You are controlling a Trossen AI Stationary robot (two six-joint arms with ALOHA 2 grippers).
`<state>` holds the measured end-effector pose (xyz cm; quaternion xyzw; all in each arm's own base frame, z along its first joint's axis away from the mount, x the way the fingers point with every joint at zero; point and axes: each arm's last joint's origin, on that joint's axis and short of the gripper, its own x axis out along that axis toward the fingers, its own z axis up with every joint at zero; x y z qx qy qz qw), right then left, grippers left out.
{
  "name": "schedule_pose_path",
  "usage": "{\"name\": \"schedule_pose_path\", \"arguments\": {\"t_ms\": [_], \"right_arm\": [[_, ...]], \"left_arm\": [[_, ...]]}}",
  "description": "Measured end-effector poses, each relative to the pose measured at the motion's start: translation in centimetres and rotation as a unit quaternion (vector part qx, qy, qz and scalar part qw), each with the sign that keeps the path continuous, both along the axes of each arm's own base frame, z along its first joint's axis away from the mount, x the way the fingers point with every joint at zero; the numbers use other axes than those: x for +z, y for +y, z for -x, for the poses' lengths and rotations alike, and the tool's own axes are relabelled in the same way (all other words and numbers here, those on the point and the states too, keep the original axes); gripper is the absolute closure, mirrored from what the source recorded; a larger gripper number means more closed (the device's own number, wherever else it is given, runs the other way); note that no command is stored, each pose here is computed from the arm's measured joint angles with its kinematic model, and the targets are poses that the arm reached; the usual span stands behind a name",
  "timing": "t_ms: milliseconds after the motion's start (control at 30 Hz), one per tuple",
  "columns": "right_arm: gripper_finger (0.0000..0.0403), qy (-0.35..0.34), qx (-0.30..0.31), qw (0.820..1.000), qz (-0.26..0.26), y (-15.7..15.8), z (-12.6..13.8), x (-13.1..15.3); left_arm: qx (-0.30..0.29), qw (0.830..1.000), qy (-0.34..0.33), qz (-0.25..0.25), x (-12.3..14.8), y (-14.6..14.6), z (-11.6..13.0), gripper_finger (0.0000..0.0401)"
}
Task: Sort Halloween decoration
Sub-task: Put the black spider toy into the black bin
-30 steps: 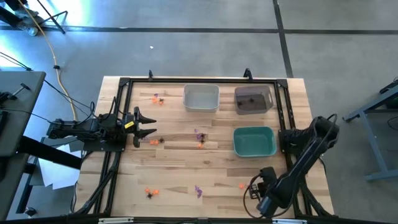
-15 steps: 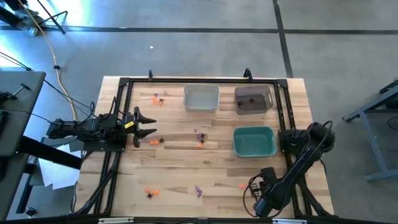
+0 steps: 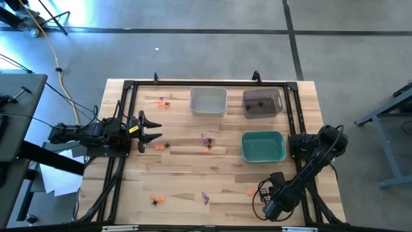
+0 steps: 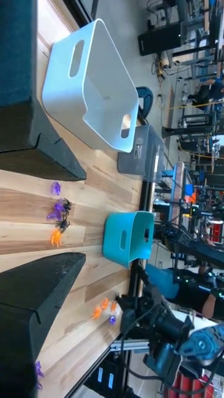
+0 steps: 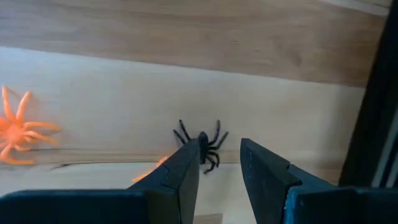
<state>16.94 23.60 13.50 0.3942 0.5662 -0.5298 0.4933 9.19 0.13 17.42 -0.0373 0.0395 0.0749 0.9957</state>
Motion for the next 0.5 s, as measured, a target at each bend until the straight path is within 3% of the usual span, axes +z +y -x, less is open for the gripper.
{"name": "schedule_pose_path", "arguments": {"t_ms": [500], "right_arm": [[0.0286, -0.08, 0.006, 0.996, -0.043, -2.0, 1.2, -1.0]], "left_arm": [[0.0, 1.0, 0.0, 0.0, 0.0, 0.0, 0.0, 0.0215]]}}
